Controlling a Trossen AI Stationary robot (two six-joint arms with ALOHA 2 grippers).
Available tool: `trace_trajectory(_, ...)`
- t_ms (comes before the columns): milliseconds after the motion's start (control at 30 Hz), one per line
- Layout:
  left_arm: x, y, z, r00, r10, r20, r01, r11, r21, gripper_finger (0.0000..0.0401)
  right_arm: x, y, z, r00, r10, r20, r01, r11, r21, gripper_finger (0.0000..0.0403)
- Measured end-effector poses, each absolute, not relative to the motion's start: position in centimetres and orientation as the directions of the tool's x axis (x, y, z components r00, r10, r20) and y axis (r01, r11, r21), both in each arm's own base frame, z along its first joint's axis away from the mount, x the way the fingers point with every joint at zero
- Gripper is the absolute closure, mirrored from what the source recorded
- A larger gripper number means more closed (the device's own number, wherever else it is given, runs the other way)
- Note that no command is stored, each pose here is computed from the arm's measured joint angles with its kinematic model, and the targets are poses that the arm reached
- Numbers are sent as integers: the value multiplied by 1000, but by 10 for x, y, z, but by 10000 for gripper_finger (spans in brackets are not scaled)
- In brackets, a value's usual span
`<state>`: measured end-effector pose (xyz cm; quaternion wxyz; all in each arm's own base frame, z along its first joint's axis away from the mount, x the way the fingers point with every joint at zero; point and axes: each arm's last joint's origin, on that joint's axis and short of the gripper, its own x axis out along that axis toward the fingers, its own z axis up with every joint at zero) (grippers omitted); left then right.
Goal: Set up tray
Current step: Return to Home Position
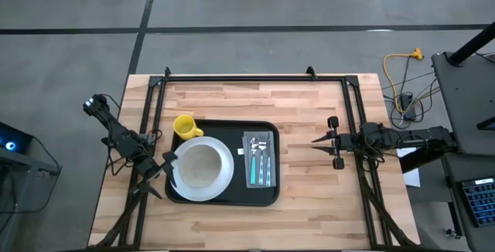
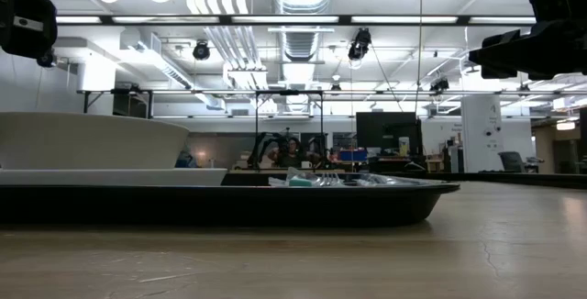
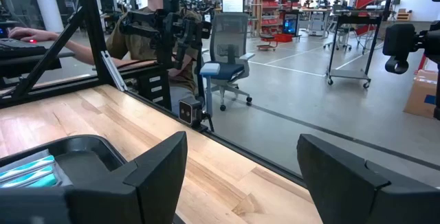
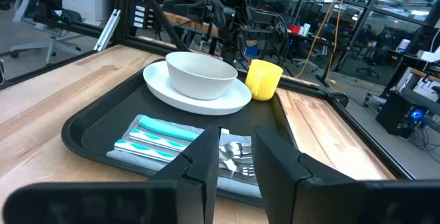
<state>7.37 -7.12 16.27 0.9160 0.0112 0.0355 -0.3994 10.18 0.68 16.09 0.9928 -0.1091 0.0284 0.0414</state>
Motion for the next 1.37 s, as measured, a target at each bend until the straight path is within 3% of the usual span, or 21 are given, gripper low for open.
trace_trajectory(1367, 74, -71, 163, 678, -731, -74, 733, 680, -8, 146, 102, 7, 161, 995, 76, -65, -88, 973, -214, 321)
